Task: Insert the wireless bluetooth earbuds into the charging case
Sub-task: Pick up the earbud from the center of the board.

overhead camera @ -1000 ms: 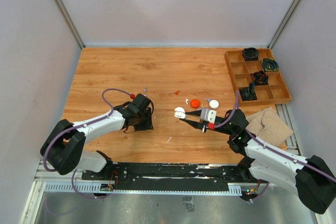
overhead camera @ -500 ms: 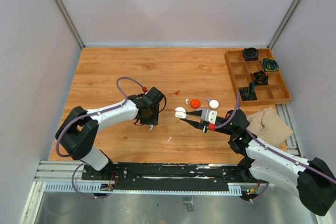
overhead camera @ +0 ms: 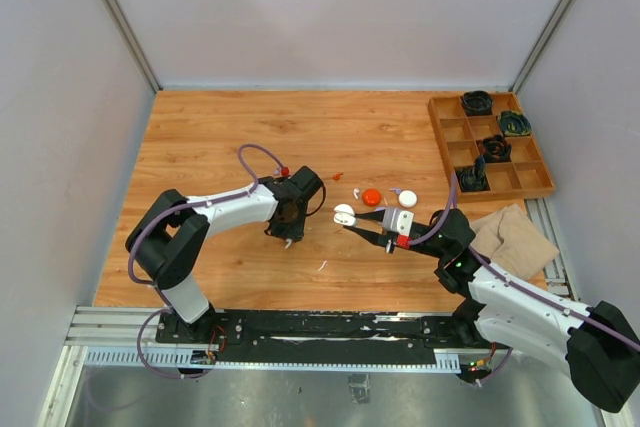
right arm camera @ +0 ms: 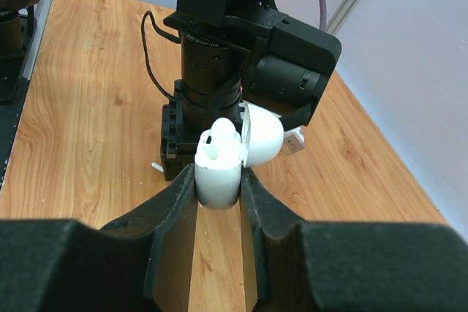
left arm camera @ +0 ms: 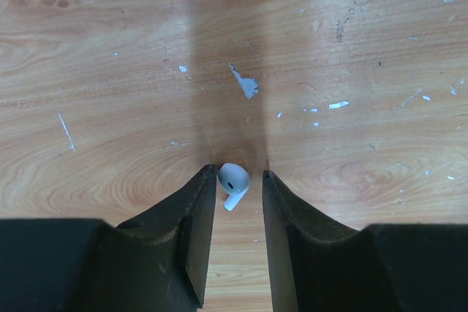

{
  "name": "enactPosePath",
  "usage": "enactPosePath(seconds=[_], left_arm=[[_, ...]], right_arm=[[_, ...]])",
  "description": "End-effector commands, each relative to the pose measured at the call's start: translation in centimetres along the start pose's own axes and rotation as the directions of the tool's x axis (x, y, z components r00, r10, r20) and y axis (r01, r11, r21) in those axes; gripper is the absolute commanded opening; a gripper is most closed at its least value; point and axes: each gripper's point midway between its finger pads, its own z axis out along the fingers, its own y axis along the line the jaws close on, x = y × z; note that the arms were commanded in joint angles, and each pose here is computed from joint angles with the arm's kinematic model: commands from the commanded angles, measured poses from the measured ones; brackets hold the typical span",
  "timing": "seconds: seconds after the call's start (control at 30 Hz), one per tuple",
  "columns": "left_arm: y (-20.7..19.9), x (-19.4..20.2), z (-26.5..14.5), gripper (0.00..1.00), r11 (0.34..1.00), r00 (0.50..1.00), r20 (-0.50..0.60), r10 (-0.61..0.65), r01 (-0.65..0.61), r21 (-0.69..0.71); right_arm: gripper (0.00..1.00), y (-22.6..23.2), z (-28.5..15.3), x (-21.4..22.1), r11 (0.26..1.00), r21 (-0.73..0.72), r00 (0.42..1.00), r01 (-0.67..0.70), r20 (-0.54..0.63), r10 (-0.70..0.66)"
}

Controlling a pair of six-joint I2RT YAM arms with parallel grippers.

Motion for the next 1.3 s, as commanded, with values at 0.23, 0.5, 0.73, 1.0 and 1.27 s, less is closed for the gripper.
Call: enactPosePath(seconds=[0.23,0.5,0.73,1.0,1.27], left_arm=[[0.2,0.9,0.9,0.34,0.998,0.998,-0.049,0.046,-0.047,-0.028],[0.4,1.1,0.7,0.24,0.998,0.997,-0.051,0.05,-0.052,-0.029],[0.4,-0.3,-0.8,0.21,1.0,0.999,0.028,0.03,-0.03,-0.01],[-0.8,-4.0,-5.0,0.19,0.994,0.976,0.211,-0.06,0.039,0.105],[-3.0,-7.7,-11.9,0.18,0.939,0.892,0.42,-0.169,0.016,0.345]], right_arm=[[0.01,-0.4,0.4,-1.4,0.999,0.009,0.999,0.04,0.033,-0.041],[0.01,-0.5,0.3,-1.5,0.999,0.012,0.998,0.042,0.035,-0.042],[0.01,-0.5,0.5,-1.5,0.999,0.007,0.998,0.041,0.036,-0.042],[0.01,-1.2,0.6,-1.7,0.998,0.041,0.998,0.038,0.041,-0.04],[0.01,-2.5,0.7,-1.8,0.994,0.106,0.998,0.028,0.044,-0.033]])
